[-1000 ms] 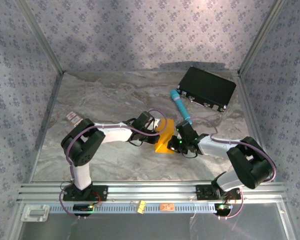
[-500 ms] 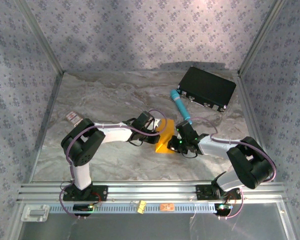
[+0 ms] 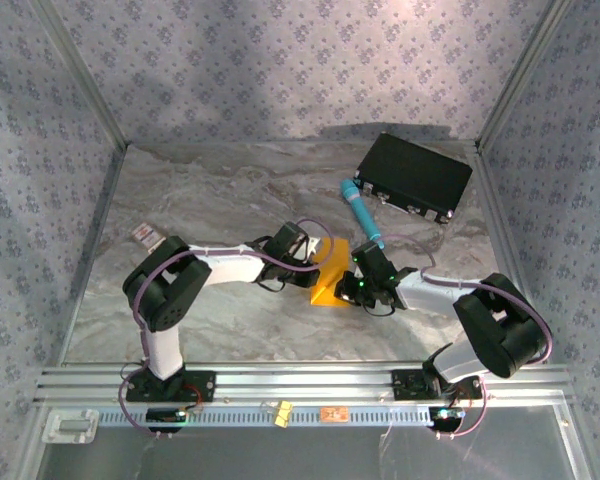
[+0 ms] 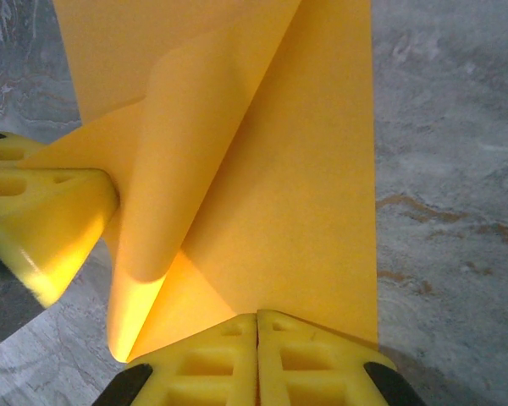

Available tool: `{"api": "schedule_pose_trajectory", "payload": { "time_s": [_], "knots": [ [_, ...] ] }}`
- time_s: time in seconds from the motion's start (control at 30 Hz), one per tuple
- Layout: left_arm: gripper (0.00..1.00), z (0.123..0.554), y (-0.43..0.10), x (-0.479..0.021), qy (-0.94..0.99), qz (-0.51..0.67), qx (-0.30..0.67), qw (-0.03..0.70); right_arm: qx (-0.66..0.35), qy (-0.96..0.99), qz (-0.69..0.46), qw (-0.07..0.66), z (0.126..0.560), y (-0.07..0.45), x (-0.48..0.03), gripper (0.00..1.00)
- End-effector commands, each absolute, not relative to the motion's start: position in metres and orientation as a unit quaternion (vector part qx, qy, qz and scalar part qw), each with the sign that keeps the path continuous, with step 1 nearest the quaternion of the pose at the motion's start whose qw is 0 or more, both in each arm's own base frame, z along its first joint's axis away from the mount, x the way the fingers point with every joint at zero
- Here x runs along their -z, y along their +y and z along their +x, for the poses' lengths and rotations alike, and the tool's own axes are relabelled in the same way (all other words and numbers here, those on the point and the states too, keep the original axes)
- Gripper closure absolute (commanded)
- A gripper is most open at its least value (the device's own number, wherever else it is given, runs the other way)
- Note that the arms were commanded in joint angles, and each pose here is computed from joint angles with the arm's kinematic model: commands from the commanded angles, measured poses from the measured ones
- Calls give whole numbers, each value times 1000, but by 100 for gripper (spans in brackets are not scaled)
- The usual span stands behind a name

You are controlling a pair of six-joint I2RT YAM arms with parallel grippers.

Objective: Fold a paper plane with a square sheet of paper (pick it up from the middle)
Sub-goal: Fold the triangle a second time at the center of the table.

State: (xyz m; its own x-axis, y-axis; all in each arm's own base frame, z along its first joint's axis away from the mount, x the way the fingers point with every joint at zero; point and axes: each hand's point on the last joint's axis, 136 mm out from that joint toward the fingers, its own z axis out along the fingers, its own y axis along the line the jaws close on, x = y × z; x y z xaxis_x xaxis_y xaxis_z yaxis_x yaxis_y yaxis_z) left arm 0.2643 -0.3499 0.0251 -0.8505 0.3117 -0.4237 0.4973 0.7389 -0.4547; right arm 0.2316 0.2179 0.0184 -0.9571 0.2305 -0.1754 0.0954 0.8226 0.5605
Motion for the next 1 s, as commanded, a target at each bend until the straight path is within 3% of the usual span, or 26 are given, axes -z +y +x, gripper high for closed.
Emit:
{"api": "schedule_pose_trajectory", "payload": {
  "time_s": [0.0, 0.97],
  "knots": [
    [98, 269, -353, -26, 915, 229, 290, 163, -246, 961, 92, 88, 217, 202, -1, 92],
    [98, 269, -359, -38, 909, 227, 307, 168, -245, 961, 94, 88, 215, 200, 1, 92]
  ]
}}
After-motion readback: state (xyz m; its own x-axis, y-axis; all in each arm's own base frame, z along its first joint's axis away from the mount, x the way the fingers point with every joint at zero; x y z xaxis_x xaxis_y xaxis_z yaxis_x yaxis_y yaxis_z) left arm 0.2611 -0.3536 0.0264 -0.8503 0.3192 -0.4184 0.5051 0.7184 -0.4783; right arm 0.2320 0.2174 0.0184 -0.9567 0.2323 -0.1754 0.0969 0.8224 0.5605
